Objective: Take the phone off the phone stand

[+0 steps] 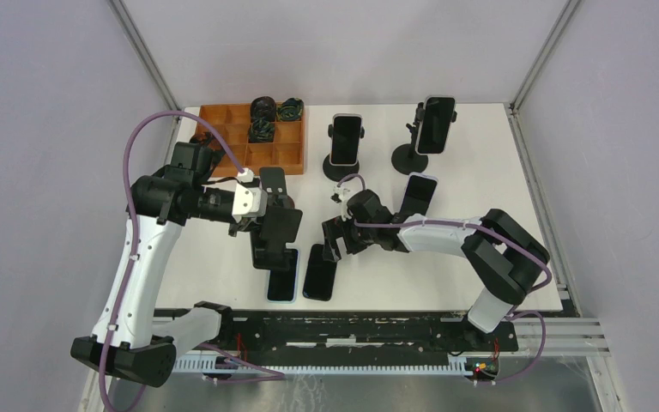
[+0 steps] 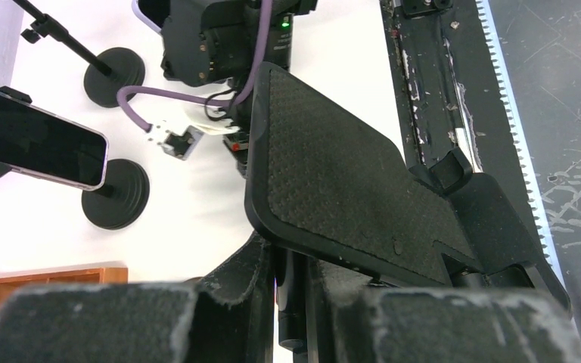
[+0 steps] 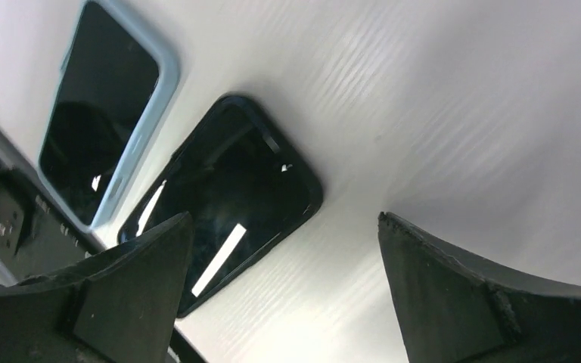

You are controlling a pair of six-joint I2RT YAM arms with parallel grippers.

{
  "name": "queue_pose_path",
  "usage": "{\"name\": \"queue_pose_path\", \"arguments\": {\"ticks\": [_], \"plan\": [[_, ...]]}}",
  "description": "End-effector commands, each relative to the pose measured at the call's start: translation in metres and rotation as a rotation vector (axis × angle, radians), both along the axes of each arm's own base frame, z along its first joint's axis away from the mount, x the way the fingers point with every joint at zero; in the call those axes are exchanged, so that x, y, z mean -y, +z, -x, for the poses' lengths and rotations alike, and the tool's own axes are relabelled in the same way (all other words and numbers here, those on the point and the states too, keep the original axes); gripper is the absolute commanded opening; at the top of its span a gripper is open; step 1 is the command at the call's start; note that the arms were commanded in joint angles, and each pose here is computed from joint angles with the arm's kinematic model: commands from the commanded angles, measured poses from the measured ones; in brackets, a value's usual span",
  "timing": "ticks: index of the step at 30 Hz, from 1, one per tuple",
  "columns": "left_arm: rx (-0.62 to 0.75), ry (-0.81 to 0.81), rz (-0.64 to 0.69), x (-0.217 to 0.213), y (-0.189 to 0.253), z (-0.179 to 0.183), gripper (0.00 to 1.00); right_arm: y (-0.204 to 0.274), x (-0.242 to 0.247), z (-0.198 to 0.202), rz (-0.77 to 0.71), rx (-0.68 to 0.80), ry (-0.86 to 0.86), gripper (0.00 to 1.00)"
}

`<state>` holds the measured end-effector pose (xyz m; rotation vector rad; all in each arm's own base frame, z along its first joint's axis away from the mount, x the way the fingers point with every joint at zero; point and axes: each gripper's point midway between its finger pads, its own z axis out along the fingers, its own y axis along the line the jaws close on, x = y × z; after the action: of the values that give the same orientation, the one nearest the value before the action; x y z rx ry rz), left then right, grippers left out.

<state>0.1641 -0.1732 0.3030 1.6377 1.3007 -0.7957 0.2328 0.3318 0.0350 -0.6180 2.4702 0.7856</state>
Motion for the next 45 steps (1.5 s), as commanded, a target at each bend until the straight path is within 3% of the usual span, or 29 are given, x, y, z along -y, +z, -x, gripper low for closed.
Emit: {"name": "queue_pose_path", "arguments": {"ticks": [1,5,11,19,26,35,41,45], "plan": [[0.029,-0.006,0.050,0.004,0.017,0.005,0.02,-0.002,-0.005,0.048,-0.063,-0.083,0.123,0.98],[0.030,-0.009,0.053,0.005,0.017,0.005,0.02,0.003,-0.031,0.078,-0.191,-0.183,0.204,0.98],[0.036,-0.002,0.051,0.004,0.020,0.004,0.02,0.016,-0.066,0.088,-0.324,-0.247,0.236,0.98],[0.039,0.000,0.045,0.003,0.017,0.004,0.02,0.028,-0.068,0.075,-0.318,-0.200,0.196,0.98],[0.049,-0.013,0.036,0.004,0.011,0.001,0.02,0.120,-0.036,0.037,-0.446,0.039,0.135,0.98],[0.096,-0.065,0.061,0.008,0.010,0.001,0.02,0.259,-0.036,0.082,-0.930,0.174,0.292,0.98],[0.102,-0.067,0.059,0.008,0.010,-0.003,0.02,0.310,-0.057,0.104,-1.092,0.240,0.407,0.85],[0.093,-0.065,0.057,0.008,0.008,-0.002,0.02,0.324,-0.076,0.109,-1.101,0.254,0.458,0.77]]}}
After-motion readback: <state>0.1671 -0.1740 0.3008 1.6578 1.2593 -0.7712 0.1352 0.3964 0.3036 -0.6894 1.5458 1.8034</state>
